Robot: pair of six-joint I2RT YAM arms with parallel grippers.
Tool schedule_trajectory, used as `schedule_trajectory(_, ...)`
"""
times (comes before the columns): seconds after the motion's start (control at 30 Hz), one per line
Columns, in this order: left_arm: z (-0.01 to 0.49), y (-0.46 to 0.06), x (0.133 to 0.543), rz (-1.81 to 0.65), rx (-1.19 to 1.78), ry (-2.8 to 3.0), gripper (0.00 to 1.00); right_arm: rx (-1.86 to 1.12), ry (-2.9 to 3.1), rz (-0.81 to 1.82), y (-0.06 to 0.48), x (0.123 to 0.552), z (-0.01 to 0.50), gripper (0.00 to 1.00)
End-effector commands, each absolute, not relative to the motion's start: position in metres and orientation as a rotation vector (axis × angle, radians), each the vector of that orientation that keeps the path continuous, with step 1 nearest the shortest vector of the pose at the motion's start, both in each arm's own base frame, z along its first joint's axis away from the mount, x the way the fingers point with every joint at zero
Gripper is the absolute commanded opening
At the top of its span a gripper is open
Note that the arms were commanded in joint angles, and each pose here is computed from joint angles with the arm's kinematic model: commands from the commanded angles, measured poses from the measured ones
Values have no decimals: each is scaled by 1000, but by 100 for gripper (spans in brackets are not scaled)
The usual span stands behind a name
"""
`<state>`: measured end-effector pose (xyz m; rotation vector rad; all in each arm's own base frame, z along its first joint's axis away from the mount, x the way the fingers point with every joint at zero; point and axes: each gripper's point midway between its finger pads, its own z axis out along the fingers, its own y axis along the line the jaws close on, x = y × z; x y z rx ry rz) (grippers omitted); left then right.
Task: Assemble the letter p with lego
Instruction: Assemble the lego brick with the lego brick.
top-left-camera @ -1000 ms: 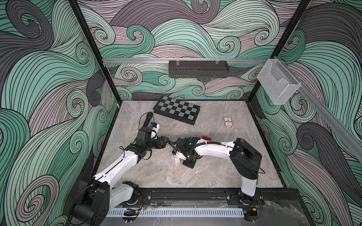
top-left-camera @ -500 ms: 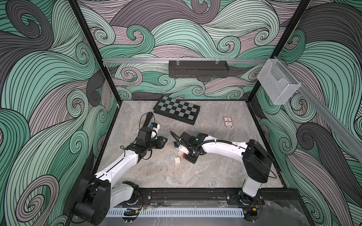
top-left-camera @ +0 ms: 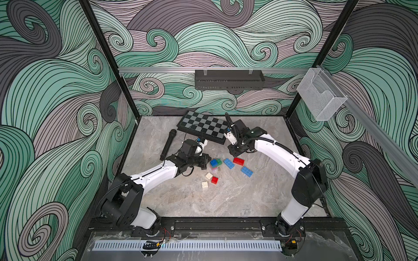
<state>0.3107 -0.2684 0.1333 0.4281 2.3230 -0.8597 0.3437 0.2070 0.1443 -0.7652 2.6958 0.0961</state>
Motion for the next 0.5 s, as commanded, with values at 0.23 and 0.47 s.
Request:
schedule_trajectory(0.23, 126, -293, 312, -971, 486, 2326, 0, -775, 2815, 180, 217, 345, 121, 12)
schedule_trajectory(0.47, 124, -295, 310, -977, 508, 2322, 0, -787, 2833, 186, 219, 346, 113, 12)
